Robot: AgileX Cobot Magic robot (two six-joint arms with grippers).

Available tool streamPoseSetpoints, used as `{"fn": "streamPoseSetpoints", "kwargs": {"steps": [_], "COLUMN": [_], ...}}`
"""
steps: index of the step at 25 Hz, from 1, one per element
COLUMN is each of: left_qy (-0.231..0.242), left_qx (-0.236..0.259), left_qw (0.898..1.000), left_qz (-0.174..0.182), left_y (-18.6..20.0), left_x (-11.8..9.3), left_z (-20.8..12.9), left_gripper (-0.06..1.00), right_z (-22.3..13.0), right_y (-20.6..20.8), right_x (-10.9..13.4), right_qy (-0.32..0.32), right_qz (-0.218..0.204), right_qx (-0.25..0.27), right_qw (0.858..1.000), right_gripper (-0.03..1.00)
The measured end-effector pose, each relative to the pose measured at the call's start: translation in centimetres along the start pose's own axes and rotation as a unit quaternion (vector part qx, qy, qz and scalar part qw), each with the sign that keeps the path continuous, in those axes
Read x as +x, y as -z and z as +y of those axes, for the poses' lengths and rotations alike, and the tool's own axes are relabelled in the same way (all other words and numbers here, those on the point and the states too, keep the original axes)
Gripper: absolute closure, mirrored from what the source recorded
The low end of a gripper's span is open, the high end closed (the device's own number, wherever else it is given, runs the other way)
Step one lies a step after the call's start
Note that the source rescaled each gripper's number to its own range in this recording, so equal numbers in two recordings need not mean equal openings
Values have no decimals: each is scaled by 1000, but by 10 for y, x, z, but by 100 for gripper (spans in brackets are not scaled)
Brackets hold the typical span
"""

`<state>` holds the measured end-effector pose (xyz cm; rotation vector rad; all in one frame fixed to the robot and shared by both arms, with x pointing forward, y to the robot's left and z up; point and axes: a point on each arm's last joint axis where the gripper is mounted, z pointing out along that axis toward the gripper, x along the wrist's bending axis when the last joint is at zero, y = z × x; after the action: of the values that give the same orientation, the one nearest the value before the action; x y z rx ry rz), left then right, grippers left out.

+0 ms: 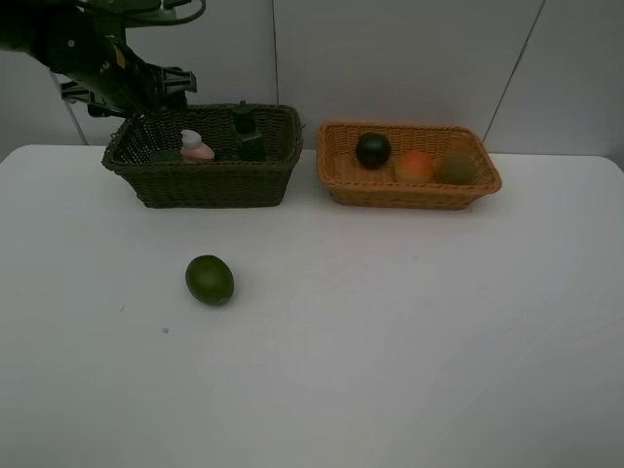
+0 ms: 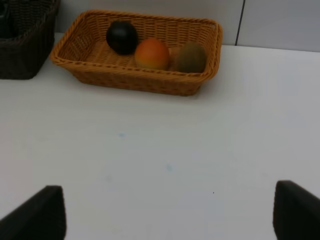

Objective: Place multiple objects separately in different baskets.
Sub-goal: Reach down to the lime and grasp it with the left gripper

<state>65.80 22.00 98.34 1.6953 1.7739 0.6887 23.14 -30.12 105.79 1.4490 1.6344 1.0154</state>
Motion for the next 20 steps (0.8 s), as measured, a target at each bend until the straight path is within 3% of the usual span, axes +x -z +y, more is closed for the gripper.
{"fn": "streamPoseSetpoints", "kwargs": {"steps": [4,12,20], "left_qy": [3,-1,-3], "left_qx": [-3,14,81], "left_qw": [1000,1000,997], "left_qz": [9,11,8], "left_y": [20,62,85], "left_x": [0,-22,-52], "left_z": [9,13,-5], "left_gripper": [-6,-6,-6], "right_z": [0,0,0], "right_y": [0,0,0], "right_x": [0,0,0], "right_qy": [0,0,0], "right_qz": [0,0,0], "right_qx": [0,0,0], "right_qw": [1000,1000,1000], "right_gripper": [-3,-3,-3]}}
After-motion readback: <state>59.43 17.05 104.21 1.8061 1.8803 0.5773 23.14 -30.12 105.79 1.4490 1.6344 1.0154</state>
